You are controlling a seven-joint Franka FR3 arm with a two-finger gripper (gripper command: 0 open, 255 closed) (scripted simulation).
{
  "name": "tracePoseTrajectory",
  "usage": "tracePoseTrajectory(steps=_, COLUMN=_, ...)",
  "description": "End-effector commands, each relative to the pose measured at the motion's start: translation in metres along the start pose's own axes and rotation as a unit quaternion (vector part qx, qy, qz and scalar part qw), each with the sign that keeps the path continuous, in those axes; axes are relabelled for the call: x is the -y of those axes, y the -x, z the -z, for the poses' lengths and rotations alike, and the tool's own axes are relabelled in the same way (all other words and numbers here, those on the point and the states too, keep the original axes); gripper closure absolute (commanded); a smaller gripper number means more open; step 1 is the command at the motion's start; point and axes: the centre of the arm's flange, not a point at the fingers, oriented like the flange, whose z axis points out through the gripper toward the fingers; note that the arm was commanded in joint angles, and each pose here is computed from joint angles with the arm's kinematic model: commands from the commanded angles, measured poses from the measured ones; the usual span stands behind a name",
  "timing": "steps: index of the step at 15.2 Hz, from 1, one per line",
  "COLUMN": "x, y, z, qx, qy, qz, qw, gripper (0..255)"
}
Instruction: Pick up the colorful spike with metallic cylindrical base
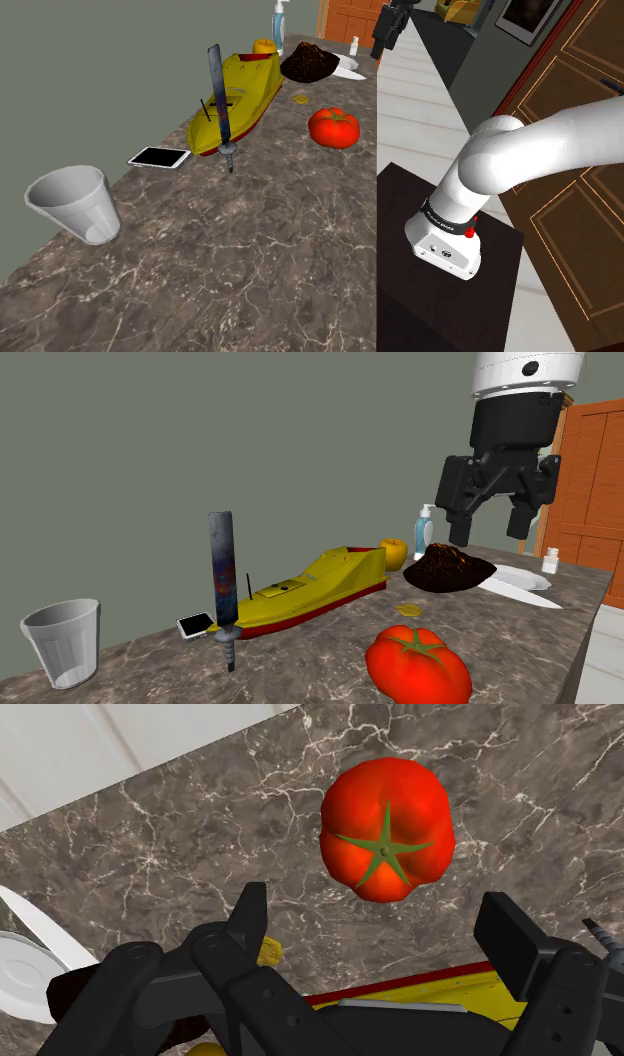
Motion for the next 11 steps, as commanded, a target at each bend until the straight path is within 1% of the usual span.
tracePoseTrajectory(steps=1, x=0.000, y=0.000, z=0.000, qx=0.000, qy=0.000, qz=0.000, qw=1.0000, gripper=0)
tracePoseTrajectory(steps=11, x=0.109, y=-0.076, z=0.010, qx=0.016, qy=-0.006, qz=0.019, qw=0.9997, gripper=0)
